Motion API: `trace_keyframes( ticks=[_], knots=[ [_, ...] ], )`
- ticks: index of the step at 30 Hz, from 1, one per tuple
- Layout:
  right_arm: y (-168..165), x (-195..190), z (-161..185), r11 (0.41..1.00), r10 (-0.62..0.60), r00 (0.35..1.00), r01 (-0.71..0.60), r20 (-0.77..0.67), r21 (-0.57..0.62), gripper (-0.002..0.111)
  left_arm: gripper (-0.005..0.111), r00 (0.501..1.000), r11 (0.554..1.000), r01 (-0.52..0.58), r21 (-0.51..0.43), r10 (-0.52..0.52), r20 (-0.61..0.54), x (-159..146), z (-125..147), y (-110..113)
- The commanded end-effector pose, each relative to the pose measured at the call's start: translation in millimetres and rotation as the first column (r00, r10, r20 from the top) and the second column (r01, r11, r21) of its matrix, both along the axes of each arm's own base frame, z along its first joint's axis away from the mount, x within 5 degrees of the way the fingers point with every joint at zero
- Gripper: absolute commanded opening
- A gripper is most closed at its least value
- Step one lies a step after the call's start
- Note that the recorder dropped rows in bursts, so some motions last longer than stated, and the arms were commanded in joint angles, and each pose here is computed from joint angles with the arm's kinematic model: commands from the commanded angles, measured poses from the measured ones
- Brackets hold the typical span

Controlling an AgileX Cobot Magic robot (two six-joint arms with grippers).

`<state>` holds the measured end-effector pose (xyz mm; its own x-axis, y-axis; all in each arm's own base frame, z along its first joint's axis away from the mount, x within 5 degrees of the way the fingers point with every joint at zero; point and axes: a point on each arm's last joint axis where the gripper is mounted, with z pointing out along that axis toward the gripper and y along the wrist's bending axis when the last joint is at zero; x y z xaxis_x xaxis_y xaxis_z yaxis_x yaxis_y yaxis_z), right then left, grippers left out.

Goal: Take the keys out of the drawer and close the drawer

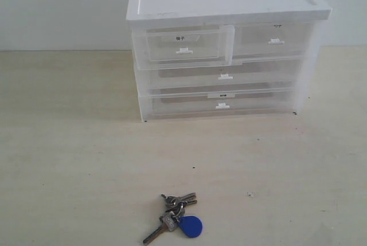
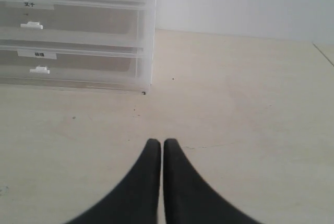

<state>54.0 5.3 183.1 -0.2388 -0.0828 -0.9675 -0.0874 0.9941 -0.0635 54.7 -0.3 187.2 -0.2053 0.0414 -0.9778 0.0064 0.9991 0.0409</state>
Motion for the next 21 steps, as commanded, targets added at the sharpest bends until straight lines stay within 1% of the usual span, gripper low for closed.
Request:
trace_keyframes(
  ticks=[1,21],
  knots=[
    [-0.1,-0.3,0.7,1.0,-0.003,1.0,0.003,0.009,0.006,0.0,0.004,1.0,1.0,-0.005,-0.007,0.005,0.002,-0.1,-0.4,0.2],
    [-0.1,-0.3,0.7,1.0,-0.004,1.0,0.004,0.009,0.01,0.0,0.004,1.0,1.0,-0.005,-0.007,0.005,0.002,-0.1,-0.4,0.2]
  ],
)
